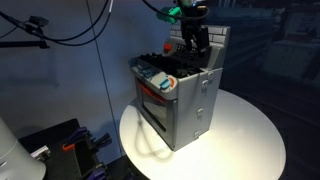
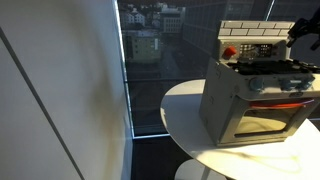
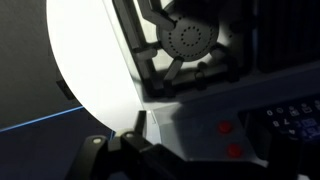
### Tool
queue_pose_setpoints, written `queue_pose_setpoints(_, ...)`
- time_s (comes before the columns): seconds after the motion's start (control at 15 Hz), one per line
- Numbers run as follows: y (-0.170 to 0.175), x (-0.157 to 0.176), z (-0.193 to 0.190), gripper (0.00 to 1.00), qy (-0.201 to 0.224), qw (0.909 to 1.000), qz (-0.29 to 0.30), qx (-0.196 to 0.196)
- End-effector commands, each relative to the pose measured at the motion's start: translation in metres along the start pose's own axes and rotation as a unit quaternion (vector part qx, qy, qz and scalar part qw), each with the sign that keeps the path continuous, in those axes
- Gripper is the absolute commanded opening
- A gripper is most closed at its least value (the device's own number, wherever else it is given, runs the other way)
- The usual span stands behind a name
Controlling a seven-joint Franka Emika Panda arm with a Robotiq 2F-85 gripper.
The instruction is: Press the top right orange button on the stove
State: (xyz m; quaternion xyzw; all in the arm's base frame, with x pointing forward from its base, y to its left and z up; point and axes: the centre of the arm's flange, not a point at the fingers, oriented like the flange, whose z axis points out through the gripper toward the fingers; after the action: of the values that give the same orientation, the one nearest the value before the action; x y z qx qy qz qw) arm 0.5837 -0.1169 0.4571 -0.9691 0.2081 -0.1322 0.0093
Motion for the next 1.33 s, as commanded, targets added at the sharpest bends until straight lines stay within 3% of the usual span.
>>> queue_pose_setpoints(0.0,-0.003,0.024,0.003,1.0,0.017,0.9996,0.023,0.004)
queue_pose_setpoints(1.27,-0.003,0.04,0.024,1.0,0.024,0.9993,0.028,0.004)
